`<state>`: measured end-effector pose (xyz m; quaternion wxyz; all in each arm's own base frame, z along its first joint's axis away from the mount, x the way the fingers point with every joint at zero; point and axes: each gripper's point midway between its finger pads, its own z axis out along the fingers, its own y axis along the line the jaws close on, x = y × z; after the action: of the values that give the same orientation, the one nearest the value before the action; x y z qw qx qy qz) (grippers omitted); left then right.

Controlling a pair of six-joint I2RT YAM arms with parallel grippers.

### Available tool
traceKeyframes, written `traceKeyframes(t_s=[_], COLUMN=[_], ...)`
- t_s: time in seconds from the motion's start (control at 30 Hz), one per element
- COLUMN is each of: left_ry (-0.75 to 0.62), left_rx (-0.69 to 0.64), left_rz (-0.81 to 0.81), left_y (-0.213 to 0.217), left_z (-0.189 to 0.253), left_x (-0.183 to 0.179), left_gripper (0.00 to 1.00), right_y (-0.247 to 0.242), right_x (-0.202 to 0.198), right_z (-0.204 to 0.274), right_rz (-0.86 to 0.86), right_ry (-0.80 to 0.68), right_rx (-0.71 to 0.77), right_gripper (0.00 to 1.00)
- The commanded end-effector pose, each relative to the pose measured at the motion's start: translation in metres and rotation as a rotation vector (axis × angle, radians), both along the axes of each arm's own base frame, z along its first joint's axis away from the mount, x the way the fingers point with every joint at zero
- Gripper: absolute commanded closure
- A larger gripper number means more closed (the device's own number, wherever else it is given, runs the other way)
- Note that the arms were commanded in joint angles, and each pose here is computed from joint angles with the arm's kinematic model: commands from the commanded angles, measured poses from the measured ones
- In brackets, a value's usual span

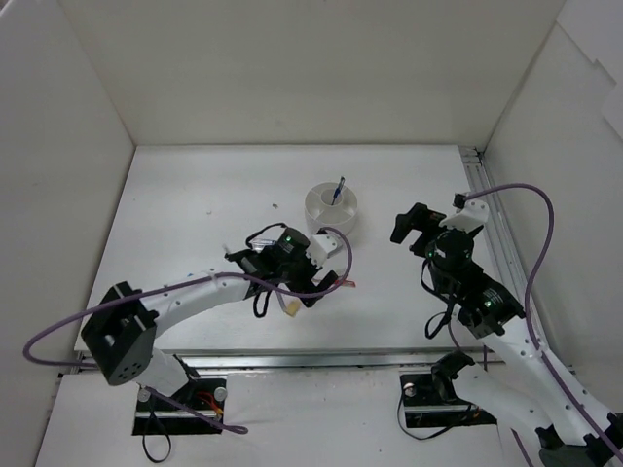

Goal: Sort the stationery into containers
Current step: Pick up the pen from the center of the board.

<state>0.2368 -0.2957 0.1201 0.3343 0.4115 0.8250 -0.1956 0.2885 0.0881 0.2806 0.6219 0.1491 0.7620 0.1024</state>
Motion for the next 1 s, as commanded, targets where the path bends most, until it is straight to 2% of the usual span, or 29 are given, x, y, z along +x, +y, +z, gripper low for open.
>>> traceKeyframes(t_s=[0.0, 0.07, 0.1, 0.17, 0.3, 0.63, 0.7, 0.83, 0.97], left_ry=[-0.130, -0.143, -0.111, -0.119, -0.081, -0.051, -0.032, 0.026, 0.024], left_rx=[-0.003, -0.004, 0.049, 0.053, 0.122, 0.078, 0.114, 0.102, 0.103], left_rz=[-0.085, -0.128, -0.165, -0.207, -0.244, -0.435, -0.431, -0.463, -0.452], left_y=[-0.033, -0.053, -0.057, -0.074, -0.082, -0.118, -0.119, -0.125, -0.125], left_z=[0.022, 0.030, 0.011, 0.016, -0.009, -0.011, -0.022, -0.033, -0.039], left_x=[0.028, 0.032, 0.029, 0.031, 0.031, 0.002, 0.006, 0.002, 0.004], left_gripper=[0.00, 0.01, 0.02, 0.05, 0.06, 0.10, 0.10, 0.11, 0.11], right_y=[-0.009, -0.013, -0.018, -0.022, -0.029, -0.039, -0.041, -0.052, -0.059], right_x=[-0.019, -0.023, -0.026, -0.029, -0.033, -0.036, -0.038, -0.044, -0.048], right_z=[-0.010, -0.018, -0.016, -0.022, -0.024, -0.037, -0.039, -0.036, -0.034], right_rz=[0.004, 0.003, -0.018, -0.035, -0.054, -0.093, -0.097, -0.131, -0.153], right_ry=[0.027, 0.045, 0.035, 0.048, 0.058, 0.100, 0.106, 0.099, 0.091], right_rx=[0.023, 0.006, 0.011, 0.008, -0.008, -0.046, -0.044, -0.041, -0.037], right_gripper=[0.02, 0.02, 0.02, 0.02, 0.02, 0.02, 0.02, 0.02, 0.02])
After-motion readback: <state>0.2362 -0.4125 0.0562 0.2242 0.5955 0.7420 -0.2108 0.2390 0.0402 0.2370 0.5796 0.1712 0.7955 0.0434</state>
